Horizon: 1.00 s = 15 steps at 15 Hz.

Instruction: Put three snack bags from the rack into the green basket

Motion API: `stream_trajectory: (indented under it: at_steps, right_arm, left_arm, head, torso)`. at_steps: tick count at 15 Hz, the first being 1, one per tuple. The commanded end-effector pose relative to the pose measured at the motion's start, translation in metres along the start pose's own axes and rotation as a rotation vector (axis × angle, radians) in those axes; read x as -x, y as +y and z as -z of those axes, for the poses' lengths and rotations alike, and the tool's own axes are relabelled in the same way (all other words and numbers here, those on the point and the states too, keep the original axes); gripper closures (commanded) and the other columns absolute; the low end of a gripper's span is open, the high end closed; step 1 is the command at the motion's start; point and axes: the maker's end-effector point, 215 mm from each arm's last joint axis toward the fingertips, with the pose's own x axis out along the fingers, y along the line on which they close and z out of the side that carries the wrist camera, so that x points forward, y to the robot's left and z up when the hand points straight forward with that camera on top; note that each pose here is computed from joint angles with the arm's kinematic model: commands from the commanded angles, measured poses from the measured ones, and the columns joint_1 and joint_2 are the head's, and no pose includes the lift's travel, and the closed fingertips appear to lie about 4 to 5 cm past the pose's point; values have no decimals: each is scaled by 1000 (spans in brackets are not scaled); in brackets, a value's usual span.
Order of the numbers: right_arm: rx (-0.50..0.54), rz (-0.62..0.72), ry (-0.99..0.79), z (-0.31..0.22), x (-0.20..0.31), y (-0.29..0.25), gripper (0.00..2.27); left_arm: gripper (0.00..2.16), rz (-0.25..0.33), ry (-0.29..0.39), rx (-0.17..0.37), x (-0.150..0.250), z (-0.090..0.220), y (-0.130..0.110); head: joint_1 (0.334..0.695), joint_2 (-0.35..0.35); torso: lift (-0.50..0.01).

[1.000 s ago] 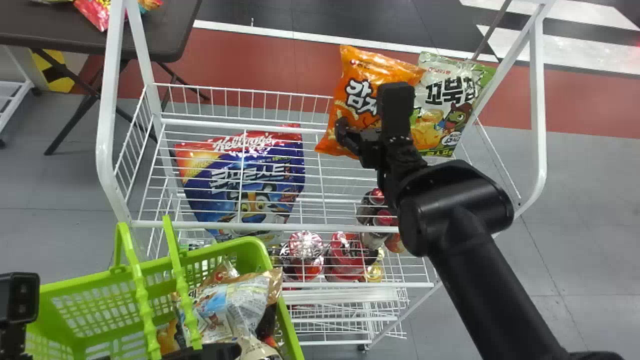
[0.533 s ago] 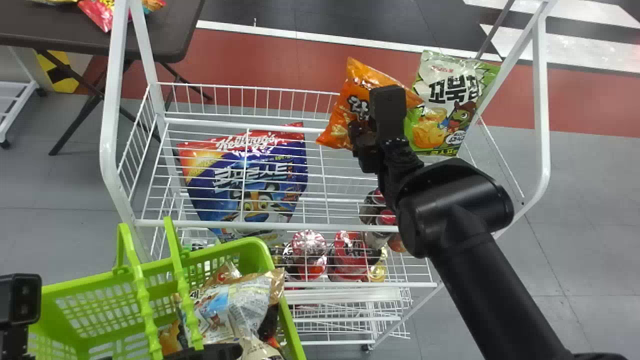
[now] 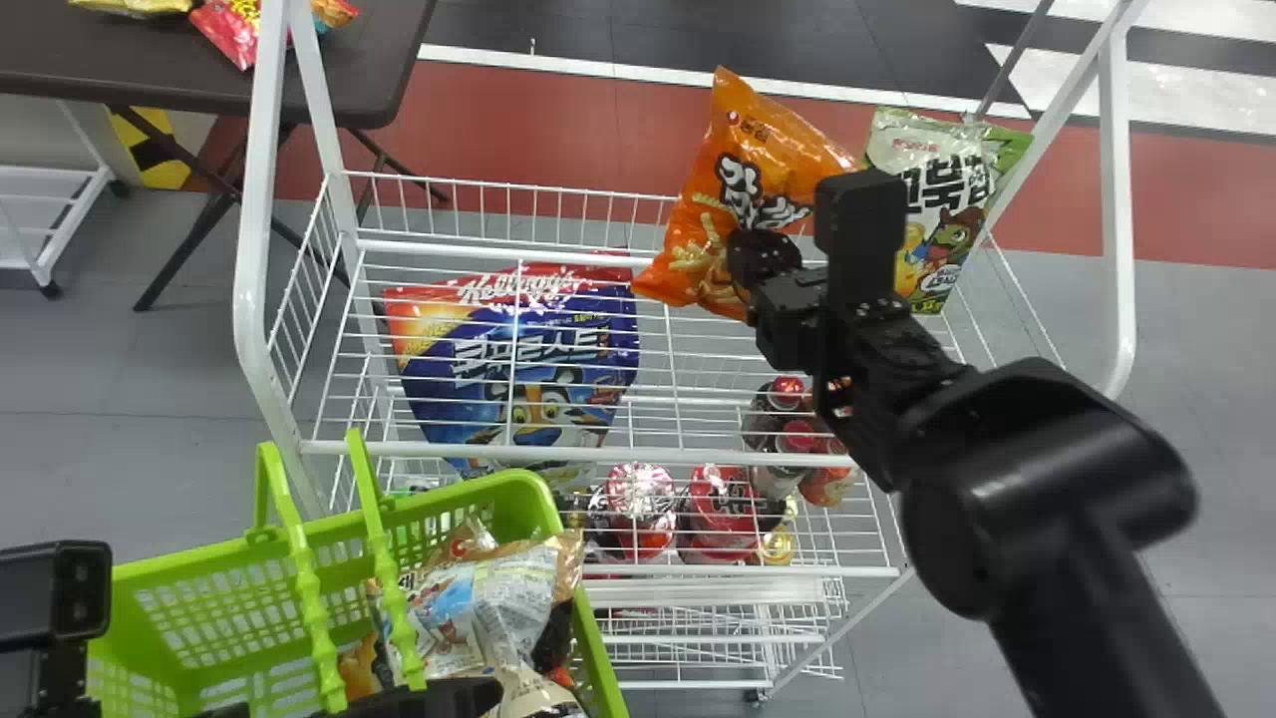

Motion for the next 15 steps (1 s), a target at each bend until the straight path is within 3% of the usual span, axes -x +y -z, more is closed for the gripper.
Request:
stream_trajectory:
  at_steps: [1, 9, 15]
  right_arm:
    - [-103, -136, 125, 21, 30, 15, 2253]
    - [-456, -565, 496, 82, 135, 51, 2253]
    - [-491, -760, 533, 71, 160, 110, 2253]
  left_arm:
    - [2148, -2, -2, -10, -1, -2, 1]
    - [2148, -48, 7, -70, -5, -9, 17]
    - [2148, -34, 11, -76, -11, -13, 15]
  head:
    - [695, -146]
    - [695, -172]
    - [695, -130]
  torso:
    - [0]
    - [0]
    - [0]
